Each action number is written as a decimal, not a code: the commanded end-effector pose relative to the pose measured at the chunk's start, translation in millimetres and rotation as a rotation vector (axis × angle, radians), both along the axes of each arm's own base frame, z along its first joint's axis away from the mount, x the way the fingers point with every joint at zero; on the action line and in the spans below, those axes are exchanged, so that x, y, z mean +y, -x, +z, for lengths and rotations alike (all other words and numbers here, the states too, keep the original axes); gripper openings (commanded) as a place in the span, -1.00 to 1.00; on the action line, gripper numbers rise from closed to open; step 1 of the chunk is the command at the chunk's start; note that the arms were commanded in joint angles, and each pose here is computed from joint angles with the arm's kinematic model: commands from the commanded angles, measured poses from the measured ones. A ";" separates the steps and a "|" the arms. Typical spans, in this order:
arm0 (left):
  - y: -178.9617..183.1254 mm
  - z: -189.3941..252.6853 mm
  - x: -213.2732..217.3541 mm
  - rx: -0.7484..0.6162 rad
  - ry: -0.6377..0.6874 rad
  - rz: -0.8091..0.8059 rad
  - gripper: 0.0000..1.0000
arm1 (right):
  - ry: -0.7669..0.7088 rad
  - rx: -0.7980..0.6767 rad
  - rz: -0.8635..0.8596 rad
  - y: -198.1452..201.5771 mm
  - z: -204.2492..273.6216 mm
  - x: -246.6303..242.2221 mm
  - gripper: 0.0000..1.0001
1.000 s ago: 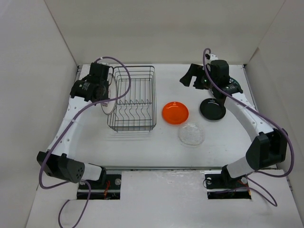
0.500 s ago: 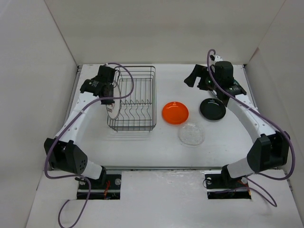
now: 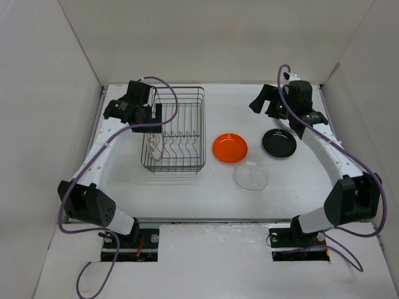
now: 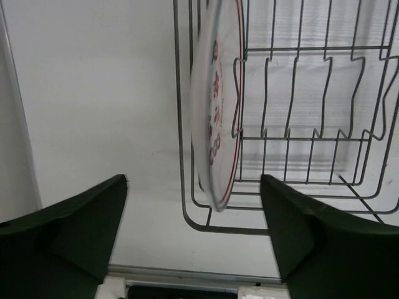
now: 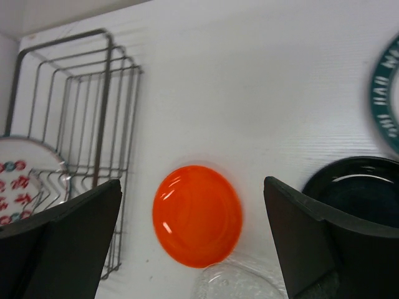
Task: Load the plates into the dish rack
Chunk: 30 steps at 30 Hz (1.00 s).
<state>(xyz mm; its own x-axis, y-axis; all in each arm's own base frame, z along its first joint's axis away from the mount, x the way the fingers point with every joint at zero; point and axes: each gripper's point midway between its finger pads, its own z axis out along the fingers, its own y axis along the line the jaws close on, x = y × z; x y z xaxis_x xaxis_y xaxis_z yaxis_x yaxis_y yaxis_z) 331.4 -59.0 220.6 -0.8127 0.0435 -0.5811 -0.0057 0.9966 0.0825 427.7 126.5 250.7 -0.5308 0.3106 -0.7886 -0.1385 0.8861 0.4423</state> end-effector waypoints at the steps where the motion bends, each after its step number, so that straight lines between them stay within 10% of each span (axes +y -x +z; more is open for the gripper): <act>1: -14.9 47.0 -10.3 -0.114 0.050 -0.052 0.89 | 0.081 -0.010 -0.230 -8.9 -2.8 -72.5 1.00; 12: -76.6 111.4 -54.4 -0.320 0.224 -0.254 1.00 | -0.148 0.134 -0.667 12.6 -80.1 -241.9 0.95; 30: -88.0 74.1 -80.1 -0.209 0.381 -0.476 1.00 | -0.282 0.302 -0.641 -43.6 -180.4 -264.3 0.32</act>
